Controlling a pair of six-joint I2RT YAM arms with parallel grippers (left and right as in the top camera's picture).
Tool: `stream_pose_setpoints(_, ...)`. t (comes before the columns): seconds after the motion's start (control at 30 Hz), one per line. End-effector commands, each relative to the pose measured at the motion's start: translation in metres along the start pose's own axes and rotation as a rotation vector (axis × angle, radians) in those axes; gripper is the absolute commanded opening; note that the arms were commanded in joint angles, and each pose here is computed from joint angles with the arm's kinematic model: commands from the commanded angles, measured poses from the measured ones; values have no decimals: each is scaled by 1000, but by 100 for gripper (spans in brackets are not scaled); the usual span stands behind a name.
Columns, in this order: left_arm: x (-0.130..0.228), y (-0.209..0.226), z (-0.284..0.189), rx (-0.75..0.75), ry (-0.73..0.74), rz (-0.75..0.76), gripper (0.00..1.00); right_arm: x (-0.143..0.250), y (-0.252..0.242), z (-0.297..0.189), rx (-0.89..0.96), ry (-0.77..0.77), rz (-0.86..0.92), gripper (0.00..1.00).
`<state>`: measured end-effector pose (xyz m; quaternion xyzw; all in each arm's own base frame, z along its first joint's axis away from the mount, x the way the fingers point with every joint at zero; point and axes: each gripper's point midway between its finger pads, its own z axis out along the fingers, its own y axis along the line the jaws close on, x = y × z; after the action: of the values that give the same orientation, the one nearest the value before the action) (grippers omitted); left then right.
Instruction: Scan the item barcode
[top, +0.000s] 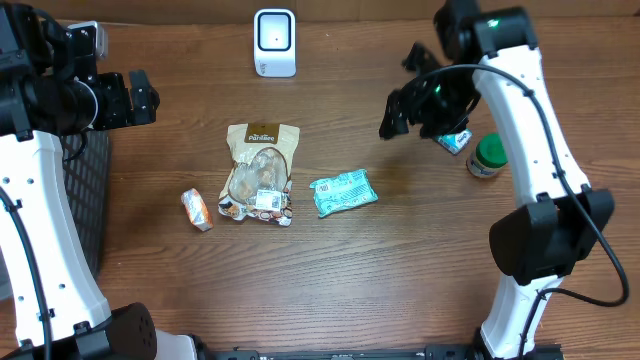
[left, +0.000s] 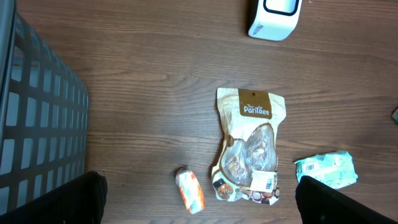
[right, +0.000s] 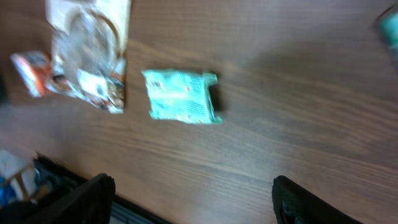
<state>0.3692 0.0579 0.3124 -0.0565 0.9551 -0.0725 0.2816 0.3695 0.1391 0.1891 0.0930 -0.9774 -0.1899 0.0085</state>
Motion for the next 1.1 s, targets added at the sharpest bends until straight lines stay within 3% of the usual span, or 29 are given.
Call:
stream_pose_setpoints(0.0, -3, -3, -1, 9, -9, 25, 100, 9, -5, 28, -28, 53, -65, 79)
stream_pose_setpoints(0.43, -3, -3, -1, 9, -8, 25, 99, 14, -24, 120, -124, 59, -114, 72)
stream_pose_setpoints(0.77, -3, -3, -1, 9, -9, 25, 99, 17, -7, 168, -159, 84, -167, 72)
stream_pose_setpoints(1.07, -3, -3, -1, 9, -8, 25, 100, 26, -24, 196, -137, 100, -84, 60)
